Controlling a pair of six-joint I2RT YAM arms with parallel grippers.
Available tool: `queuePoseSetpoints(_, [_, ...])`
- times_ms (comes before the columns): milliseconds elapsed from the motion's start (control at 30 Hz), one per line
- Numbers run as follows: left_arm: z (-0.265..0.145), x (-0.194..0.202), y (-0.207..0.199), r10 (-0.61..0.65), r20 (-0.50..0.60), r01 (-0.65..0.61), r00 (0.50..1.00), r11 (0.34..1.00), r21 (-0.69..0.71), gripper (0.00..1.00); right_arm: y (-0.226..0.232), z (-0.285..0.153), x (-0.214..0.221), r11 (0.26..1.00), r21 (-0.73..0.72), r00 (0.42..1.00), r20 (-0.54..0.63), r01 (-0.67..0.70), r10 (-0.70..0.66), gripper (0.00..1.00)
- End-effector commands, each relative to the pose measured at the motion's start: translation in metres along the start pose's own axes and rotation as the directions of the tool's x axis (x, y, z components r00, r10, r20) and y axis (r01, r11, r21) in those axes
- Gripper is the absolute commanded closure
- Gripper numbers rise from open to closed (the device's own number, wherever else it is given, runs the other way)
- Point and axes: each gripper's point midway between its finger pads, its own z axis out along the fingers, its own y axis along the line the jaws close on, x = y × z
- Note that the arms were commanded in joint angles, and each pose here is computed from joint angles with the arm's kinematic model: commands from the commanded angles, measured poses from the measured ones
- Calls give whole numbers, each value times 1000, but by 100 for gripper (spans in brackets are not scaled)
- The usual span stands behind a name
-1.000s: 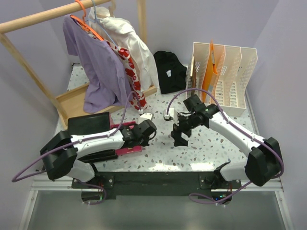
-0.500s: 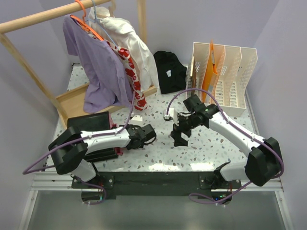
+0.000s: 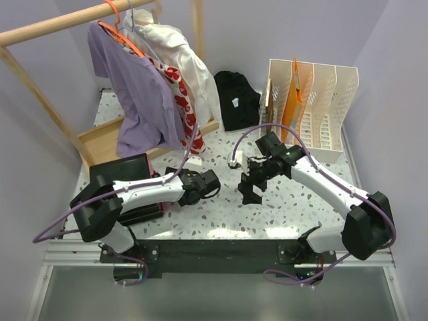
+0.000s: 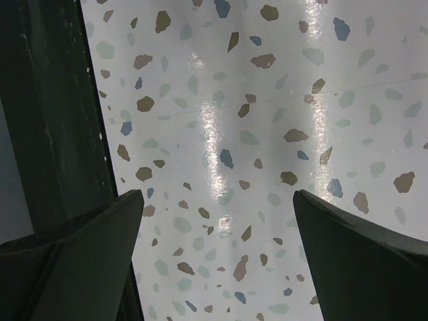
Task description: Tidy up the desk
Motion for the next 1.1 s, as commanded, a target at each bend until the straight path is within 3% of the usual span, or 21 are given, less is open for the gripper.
queuePoseSetpoints(0, [-26,-32,-17,-13,89,-4,996,982,191,16,-2,-7,-10,1000,22,999,31,21,-22,1])
queuePoseSetpoints(133, [-35,-36,-33,-32,113,-7,993,946,325,31,-2,-7,-10,999,23,999,31,22,-23,1])
queuePoseSetpoints(233, [-27,-34,-37,-45,105,9,994,947,322,61,-3,-7,-10,1000,23,999,30,21,-22,1])
queuePoseSetpoints(333, [-9,-28,-42,-47,70,23,996,954,300,82,-2,-8,-10,1000,22,999,32,22,-23,1])
queuePoseSetpoints(600, [33,-21,-22,-117,-8,117,993,986,123,79,-2,-9,-11,999,26,999,35,23,-24,1])
queuePoseSetpoints(767, [46,-10,-8,-134,-28,136,991,989,55,62,-2,-10,-11,999,27,999,36,26,-27,1])
queuePoseSetpoints(900, [51,6,0,-135,-58,137,989,990,27,57,-2,-10,-11,999,28,999,36,28,-29,1])
queuePoseSetpoints(1067, [50,17,22,-166,-65,162,984,985,-63,41,-2,-10,-11,999,26,999,39,29,-29,1])
